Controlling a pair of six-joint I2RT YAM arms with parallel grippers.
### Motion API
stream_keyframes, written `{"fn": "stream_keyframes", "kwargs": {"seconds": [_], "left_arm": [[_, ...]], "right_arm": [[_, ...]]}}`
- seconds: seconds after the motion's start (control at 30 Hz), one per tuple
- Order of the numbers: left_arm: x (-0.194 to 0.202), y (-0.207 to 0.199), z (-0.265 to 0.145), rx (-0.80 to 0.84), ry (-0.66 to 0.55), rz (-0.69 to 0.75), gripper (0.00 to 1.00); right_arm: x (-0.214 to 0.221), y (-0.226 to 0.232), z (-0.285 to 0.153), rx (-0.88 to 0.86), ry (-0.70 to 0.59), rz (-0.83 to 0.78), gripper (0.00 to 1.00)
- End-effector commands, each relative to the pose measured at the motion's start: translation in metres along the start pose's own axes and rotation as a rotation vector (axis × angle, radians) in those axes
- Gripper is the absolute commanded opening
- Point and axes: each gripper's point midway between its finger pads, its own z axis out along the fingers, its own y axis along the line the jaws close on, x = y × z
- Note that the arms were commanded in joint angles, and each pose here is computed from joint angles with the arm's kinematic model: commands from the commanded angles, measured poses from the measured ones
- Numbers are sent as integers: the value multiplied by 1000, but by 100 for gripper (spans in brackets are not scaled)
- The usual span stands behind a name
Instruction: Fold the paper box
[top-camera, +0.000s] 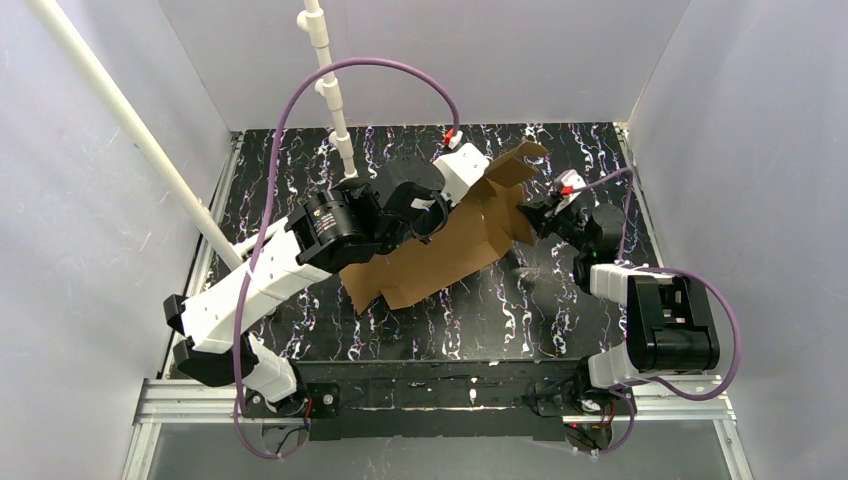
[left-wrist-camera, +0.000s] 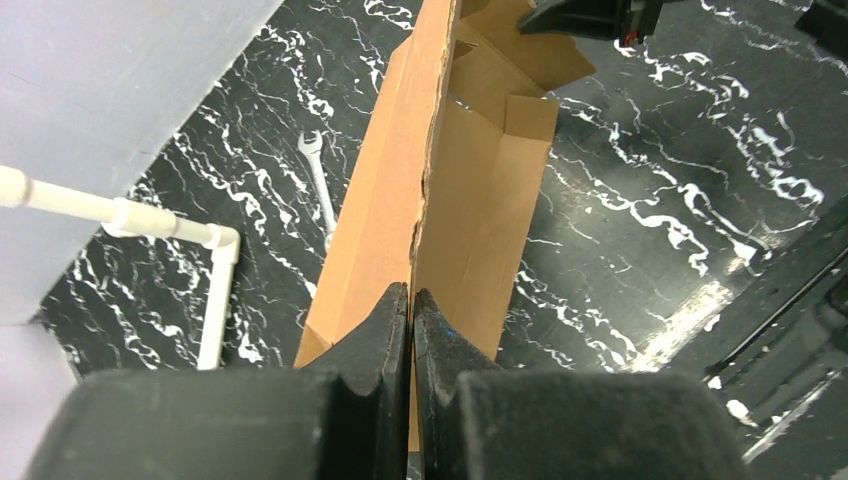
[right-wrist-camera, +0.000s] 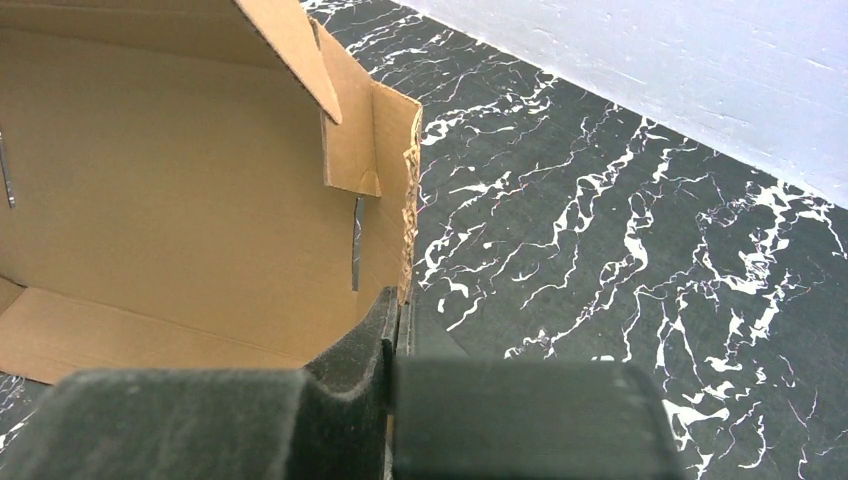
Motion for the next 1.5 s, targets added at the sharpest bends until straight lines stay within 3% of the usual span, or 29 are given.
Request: {"fn": "stream_keyframes", "kwargs": {"seconds": [0.0, 0.47, 0.87, 1.47], "left_arm": [[-1, 9, -6, -65, 2, -157, 0], [-14, 8, -1, -63, 15, -140, 0], [0, -21, 0, 72, 91, -72, 0], [15, -25, -3, 115, 134, 4, 0]], "right_arm": [[-18, 4, -1, -2, -81, -83, 1], [-14, 26, 1, -43, -83, -102, 1], [0, 54, -2, -153, -32, -124, 2], [7, 69, -17, -366, 89, -122, 32]]}}
